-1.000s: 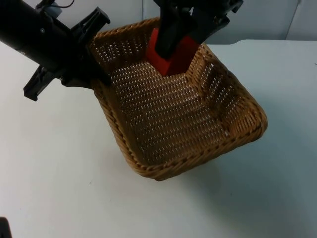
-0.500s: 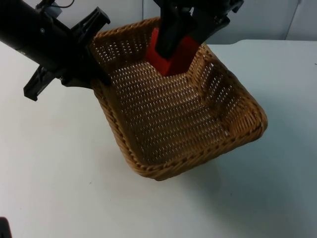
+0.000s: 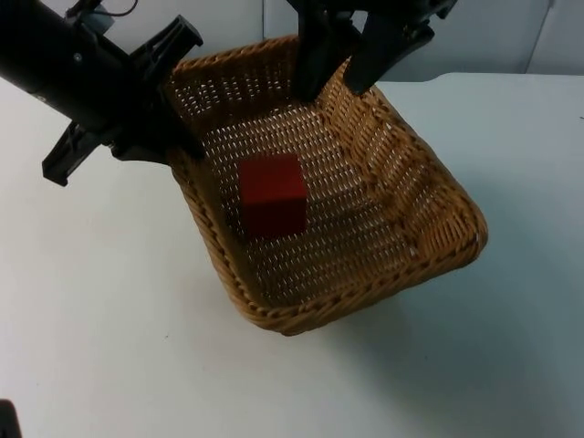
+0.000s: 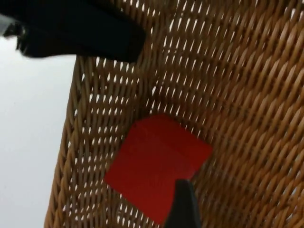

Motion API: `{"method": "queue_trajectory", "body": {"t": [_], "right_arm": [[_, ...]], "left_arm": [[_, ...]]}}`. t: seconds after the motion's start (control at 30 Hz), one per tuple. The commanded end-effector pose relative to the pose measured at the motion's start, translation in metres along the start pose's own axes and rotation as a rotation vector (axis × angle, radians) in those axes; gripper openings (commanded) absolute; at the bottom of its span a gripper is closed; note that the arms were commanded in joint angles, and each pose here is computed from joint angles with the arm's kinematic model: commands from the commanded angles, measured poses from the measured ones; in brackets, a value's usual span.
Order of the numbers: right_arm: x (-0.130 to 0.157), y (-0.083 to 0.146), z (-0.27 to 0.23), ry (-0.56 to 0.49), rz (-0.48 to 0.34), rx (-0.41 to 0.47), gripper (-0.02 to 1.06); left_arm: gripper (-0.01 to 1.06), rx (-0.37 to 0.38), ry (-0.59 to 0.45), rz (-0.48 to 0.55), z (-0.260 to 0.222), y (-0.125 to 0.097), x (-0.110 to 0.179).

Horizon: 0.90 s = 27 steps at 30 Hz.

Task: Pick up the basket with the left hand and place the cube into the basket with the right hand.

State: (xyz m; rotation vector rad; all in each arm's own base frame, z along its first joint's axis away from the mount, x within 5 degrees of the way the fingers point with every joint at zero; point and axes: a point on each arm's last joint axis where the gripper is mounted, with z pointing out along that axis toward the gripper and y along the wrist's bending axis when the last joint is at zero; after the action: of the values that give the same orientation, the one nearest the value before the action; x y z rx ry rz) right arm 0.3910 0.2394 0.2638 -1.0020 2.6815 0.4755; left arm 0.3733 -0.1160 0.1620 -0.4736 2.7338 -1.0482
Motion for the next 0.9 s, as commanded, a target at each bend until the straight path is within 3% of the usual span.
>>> {"method": "queue_trajectory", "body": {"t": [0.0,0.1,0.17,0.2,0.3,0.33,0.47,0.5,0.67,0.87], "right_arm": [[-0.01,-0.003,-0.022,-0.08,0.005,0.021,0.63],[-0.025,-0.021,-0.081,-0.26,0.045,0.103,0.63],[-0.026,-0.043,-0.136,-0.413,0.121,0.174,0.61],[-0.026,-0.043,-0.136,-0.413,0.121,0.174,0.61],[-0.002,-0.081,-0.205,-0.578,0.281,0.223,0.53],[-0.002,-0.081,-0.205,-0.578,0.281,0.223,0.53],[0.035,-0.116,-0.259,-0.708,0.402,0.202,0.14],[0.044,-0.123,-0.269,-0.725,0.419,0.225,0.0],[0.053,-0.131,-0.276,-0.724,0.437,0.283,0.0],[0.059,-0.144,-0.264,-0.647,0.46,0.369,0.0]], "left_arm": [[0.0,0.036,-0.004,-0.018,-0.004,-0.008,0.0],[0.0,0.035,-0.006,-0.018,-0.004,-0.008,-0.001],[0.0,0.035,-0.006,-0.018,-0.004,-0.008,-0.001],[0.0,0.035,-0.006,-0.018,-0.004,-0.008,-0.001],[0.0,0.035,-0.008,-0.018,-0.004,-0.008,-0.001],[0.0,0.035,-0.008,-0.018,-0.004,-0.008,-0.001],[0.0,0.035,-0.008,-0.018,-0.004,-0.008,-0.001],[0.0,0.035,-0.008,-0.018,-0.004,-0.008,-0.001],[0.0,0.035,-0.008,-0.018,-0.004,-0.008,-0.001],[0.0,0.035,-0.008,-0.018,-0.004,-0.008,-0.001]]}}
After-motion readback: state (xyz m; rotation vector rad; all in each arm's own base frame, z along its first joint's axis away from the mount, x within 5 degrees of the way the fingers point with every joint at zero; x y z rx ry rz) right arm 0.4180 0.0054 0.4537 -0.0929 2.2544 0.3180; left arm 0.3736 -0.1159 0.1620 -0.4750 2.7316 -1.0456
